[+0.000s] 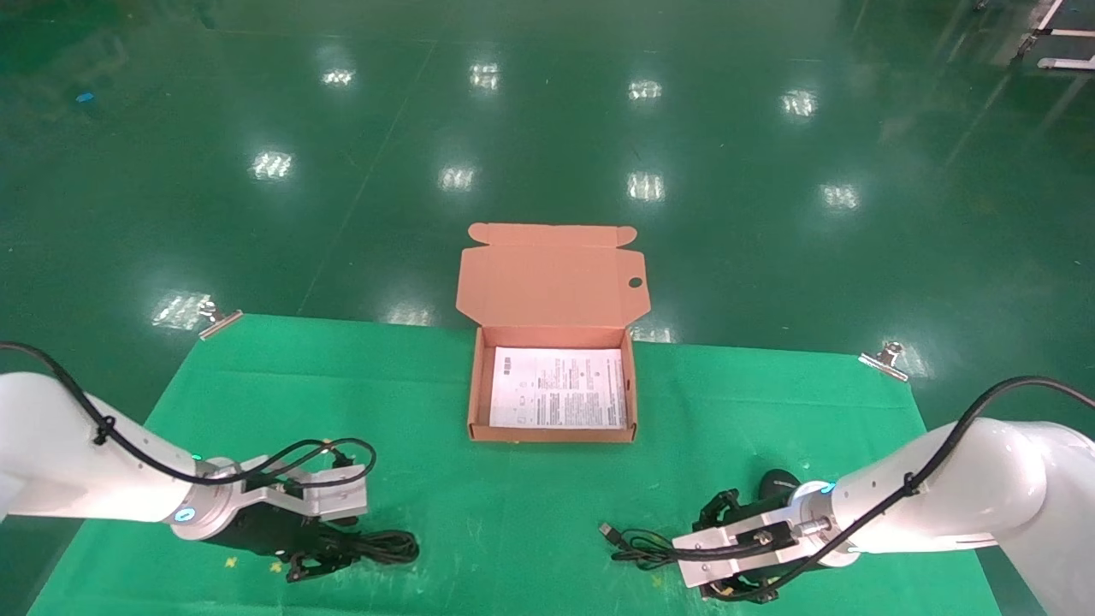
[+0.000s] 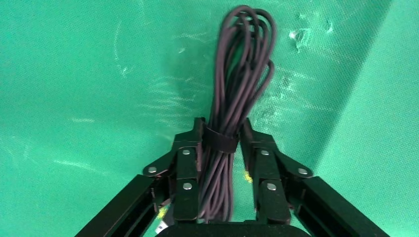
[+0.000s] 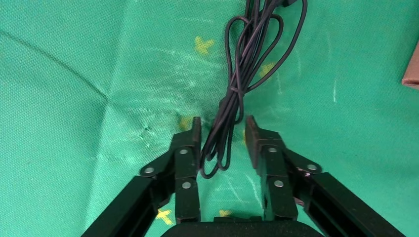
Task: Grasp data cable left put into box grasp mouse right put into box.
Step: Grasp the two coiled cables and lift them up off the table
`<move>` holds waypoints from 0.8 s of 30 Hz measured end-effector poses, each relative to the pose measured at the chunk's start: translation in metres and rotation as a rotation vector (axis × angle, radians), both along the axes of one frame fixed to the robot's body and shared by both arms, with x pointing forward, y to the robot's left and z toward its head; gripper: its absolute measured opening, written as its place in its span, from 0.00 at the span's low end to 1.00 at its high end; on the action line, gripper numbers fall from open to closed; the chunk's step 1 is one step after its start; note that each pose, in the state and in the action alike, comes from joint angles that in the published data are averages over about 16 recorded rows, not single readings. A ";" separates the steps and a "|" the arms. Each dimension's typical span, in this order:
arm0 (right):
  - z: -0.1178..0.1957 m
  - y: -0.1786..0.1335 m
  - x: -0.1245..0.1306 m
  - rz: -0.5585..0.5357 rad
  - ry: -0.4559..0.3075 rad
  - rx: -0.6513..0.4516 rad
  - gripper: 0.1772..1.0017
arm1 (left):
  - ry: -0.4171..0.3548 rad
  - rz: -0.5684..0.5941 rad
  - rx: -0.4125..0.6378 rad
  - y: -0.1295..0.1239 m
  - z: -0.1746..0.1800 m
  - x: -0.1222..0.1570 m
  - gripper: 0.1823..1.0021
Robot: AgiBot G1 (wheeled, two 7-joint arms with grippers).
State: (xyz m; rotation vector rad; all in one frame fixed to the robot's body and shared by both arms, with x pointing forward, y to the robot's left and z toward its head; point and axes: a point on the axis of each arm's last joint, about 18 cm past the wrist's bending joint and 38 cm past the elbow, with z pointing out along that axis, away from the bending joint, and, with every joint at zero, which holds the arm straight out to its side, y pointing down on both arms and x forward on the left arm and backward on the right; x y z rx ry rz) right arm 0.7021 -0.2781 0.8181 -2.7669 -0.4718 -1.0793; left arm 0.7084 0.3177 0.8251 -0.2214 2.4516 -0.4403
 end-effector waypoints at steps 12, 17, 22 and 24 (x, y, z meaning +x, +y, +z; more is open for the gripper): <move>0.029 -0.014 -0.001 -0.049 -0.041 0.074 0.13 | -0.006 0.001 0.007 0.018 0.010 -0.007 0.15; 0.080 -0.026 -0.002 -0.092 -0.137 0.179 0.08 | -0.067 -0.007 0.011 0.032 0.042 -0.012 0.11; 0.150 -0.026 -0.005 -0.103 -0.276 0.311 0.05 | -0.203 -0.014 0.008 0.034 0.092 -0.011 0.10; 0.179 -0.019 -0.006 -0.090 -0.334 0.361 0.05 | -0.277 -0.021 0.007 0.029 0.116 -0.009 0.10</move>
